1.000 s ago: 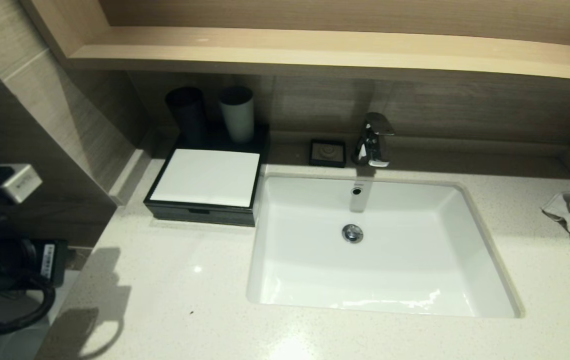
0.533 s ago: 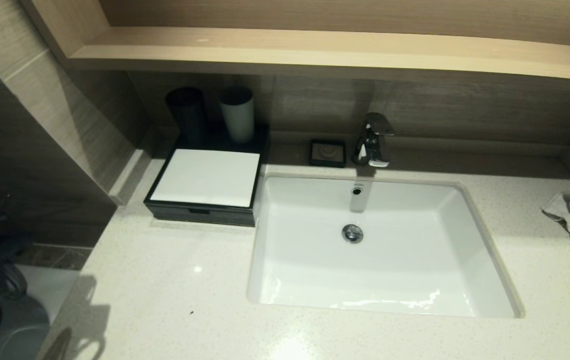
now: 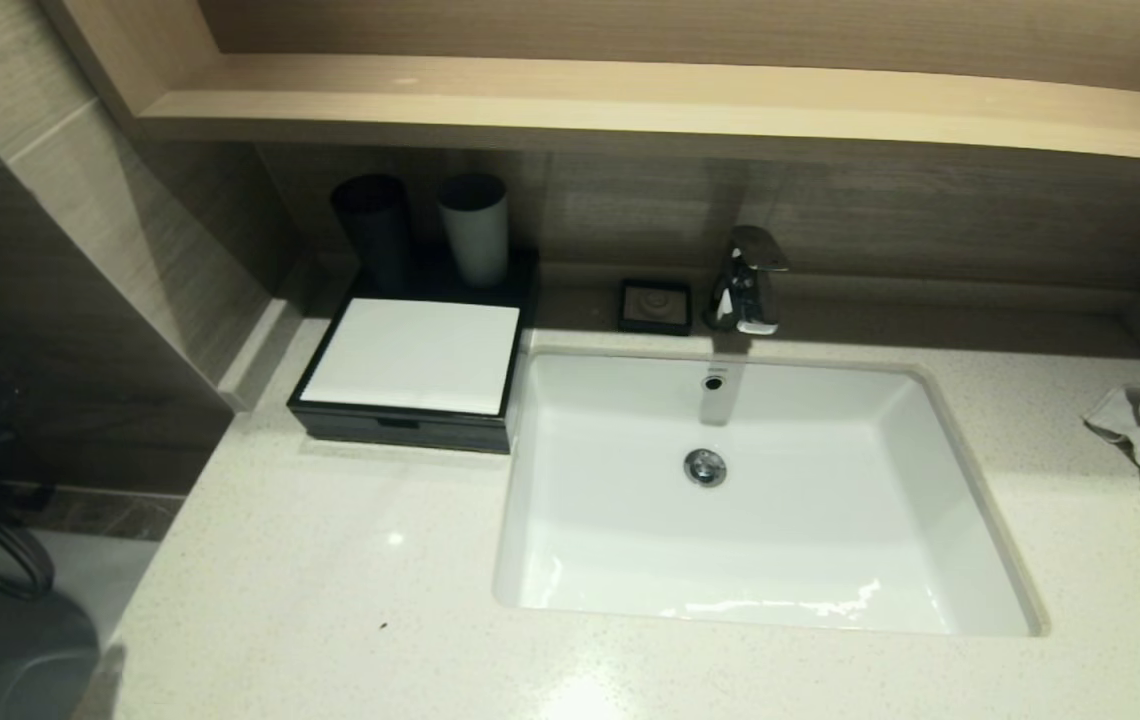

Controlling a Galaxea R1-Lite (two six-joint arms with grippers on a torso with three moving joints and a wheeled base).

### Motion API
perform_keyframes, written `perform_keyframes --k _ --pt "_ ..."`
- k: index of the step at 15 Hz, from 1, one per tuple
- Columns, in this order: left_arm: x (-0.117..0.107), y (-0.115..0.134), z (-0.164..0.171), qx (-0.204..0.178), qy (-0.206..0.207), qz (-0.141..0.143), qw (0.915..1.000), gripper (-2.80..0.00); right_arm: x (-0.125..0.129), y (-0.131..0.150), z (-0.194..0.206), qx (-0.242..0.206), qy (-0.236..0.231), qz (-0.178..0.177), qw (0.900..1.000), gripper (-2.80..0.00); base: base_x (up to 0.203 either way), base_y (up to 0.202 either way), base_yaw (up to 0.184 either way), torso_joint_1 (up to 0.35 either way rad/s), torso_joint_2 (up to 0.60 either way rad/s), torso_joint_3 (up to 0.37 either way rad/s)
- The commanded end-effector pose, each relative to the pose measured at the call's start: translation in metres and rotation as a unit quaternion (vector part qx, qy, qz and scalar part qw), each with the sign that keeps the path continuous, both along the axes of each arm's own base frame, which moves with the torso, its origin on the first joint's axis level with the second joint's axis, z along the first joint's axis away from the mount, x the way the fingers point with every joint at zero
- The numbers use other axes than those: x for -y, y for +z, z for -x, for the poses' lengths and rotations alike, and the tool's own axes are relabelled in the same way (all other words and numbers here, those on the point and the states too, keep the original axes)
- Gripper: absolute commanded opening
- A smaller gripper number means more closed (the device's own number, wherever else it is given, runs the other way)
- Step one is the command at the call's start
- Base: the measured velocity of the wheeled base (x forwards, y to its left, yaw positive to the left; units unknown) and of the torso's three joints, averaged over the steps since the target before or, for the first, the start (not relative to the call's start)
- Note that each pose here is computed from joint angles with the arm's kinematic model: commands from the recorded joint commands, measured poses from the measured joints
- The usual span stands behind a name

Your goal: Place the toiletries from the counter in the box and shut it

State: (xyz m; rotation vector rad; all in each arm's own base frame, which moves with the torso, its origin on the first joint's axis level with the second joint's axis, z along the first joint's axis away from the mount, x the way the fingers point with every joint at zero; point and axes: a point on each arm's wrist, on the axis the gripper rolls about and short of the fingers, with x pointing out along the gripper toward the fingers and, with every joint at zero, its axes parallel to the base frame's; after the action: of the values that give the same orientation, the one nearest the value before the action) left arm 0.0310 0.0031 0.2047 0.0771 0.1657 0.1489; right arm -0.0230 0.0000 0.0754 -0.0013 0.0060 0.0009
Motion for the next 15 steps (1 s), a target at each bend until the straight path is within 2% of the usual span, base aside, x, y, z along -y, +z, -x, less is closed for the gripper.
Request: perform_keyframes --k 1,4,7,11,15 --pt "-0.002 -0.008 0.031 0.058 0.016 -0.011 0.9981 -2.8 0.0 0.0 0.0 0.0 0.0 0.0 1.0 -2.8 0.0 0.0 0.0 0.0 0.0 0.0" --pt "-0.004 -0.02 0.042 0.071 0.07 -0.021 0.9948 -2.8 0.0 0.0 0.0 0.0 0.0 0.0 1.0 -2.8 0.0 0.0 0.0 0.0 0.0 0.0" --pt "-0.004 -0.041 0.055 0.085 0.078 -0.034 0.9928 -2.8 0.0 0.0 0.0 0.0 0.0 0.0 1.0 -2.8 0.0 0.0 0.0 0.0 0.0 0.0" --pt "-0.004 -0.068 0.069 0.11 0.068 -0.072 0.9889 -2.8 0.0 0.0 0.0 0.0 0.0 0.0 1.0 -2.8 0.0 0.0 0.0 0.0 0.0 0.0" --pt "-0.001 -0.08 0.069 0.115 0.011 -0.074 0.9906 -2.8 0.0 0.0 0.0 0.0 0.0 0.0 1.0 -2.8 0.0 0.0 0.0 0.0 0.0 0.0"
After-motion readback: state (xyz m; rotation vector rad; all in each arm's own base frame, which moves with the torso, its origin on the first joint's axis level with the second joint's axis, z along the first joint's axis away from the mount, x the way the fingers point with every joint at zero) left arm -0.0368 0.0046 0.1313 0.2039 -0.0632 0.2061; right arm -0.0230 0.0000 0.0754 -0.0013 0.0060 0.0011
